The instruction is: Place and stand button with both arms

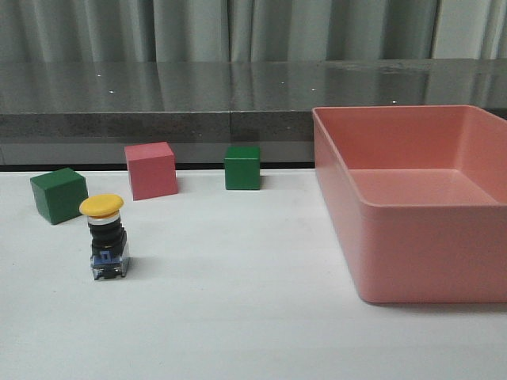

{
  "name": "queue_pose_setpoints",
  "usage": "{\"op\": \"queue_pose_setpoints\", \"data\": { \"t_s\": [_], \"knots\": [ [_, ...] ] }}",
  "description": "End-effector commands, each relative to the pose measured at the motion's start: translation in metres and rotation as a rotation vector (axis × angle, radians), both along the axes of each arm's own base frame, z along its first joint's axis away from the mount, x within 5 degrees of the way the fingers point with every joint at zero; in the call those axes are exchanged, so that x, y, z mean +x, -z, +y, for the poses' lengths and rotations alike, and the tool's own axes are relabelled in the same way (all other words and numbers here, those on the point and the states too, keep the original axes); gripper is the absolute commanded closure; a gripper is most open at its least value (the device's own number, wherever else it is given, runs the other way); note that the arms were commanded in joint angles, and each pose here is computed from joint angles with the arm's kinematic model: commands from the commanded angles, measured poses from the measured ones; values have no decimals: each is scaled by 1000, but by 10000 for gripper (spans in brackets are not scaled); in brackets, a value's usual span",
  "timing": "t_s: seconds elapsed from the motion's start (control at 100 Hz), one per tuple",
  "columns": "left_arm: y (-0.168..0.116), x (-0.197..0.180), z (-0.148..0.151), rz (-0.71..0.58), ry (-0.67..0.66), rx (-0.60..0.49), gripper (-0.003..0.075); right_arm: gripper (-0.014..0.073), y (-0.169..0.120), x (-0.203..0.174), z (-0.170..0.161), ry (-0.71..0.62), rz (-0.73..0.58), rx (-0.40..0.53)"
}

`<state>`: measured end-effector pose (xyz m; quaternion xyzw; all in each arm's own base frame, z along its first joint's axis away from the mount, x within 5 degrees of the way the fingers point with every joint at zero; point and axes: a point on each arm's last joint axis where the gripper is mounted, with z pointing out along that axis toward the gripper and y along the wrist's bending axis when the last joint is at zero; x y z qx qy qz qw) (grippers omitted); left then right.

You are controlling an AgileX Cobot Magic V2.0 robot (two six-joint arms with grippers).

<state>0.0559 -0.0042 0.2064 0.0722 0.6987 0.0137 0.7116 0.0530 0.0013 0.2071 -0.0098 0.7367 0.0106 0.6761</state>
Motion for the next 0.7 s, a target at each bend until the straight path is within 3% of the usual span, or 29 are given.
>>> {"op": "queue_pose_setpoints", "data": {
  "t_s": [0.0,0.16,0.69],
  "knots": [
    [1,-2,-1,-79,14,-31,739,652,-13,-1,1,-13,-163,40],
    [1,-2,-1,-79,14,-31,739,652,0,1,2,-25,-155,51],
    [1,-2,-1,-79,14,-31,739,652,0,1,2,-25,-150,52]
  ]
}}
